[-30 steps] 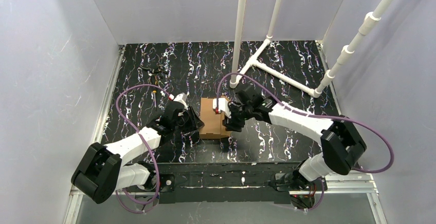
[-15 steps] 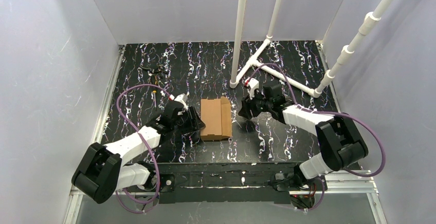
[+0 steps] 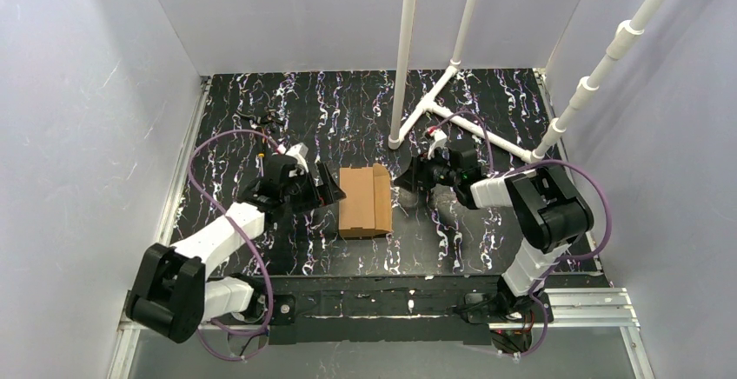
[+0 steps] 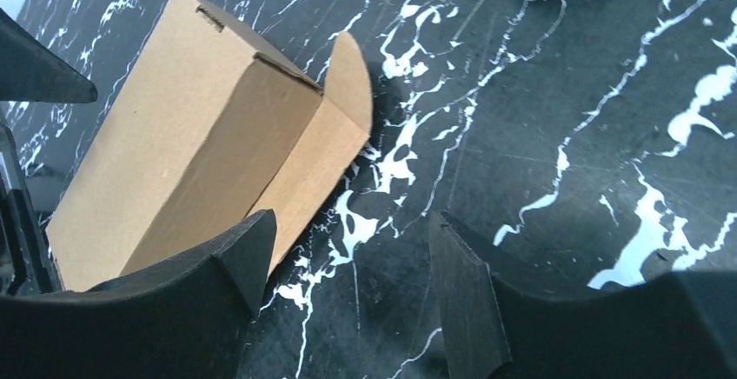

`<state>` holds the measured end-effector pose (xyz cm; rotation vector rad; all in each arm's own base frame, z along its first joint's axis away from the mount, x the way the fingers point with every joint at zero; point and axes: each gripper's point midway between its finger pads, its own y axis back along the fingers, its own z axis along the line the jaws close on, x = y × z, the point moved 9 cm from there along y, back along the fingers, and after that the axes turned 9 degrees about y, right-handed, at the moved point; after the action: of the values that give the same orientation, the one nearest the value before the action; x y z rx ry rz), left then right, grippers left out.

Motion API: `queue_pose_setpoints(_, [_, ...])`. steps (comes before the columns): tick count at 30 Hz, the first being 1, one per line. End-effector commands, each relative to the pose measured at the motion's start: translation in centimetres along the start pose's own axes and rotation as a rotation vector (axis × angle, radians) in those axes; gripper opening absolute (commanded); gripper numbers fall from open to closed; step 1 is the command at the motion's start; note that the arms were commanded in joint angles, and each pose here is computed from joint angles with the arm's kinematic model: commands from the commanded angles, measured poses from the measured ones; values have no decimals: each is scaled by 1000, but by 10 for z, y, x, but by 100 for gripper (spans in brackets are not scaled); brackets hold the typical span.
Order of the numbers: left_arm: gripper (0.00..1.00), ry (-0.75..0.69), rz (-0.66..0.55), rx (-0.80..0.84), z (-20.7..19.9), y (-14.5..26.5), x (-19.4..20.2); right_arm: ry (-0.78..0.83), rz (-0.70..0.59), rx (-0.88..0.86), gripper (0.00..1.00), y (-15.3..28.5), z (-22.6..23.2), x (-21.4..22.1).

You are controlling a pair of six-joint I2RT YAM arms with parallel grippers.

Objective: Fold the paper box

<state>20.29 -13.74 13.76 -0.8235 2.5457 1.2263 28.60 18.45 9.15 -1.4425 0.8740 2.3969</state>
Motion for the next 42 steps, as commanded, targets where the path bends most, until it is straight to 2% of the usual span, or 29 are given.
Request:
queue_pose_setpoints(1, [95,-36,32,83,-13,-10,-20,-41,-108,-43,74,-2,-1,-11])
queue_pose_setpoints(5, [95,-39,124,104,-16,-31,-27,-46,-109,-68,75,-12,-6,-10])
queue_pose_setpoints(10, [92,-50,167,56,-12,-47,-33,-17,-129,-112,77,-21,-10,-5])
queue_pose_setpoints(18, [71,-110,265,31,-11,-67,-41,-48,-128,-87,78,-37,-23,-4])
queue_pose_setpoints(23, [65,-147,307,62,-9,-75,-45,-62,-119,-117,75,-45,-26,-4])
queue_pose_setpoints(42, [63,-222,402,207,-13,-82,-50,-40,-120,-242,63,-59,-28,-8])
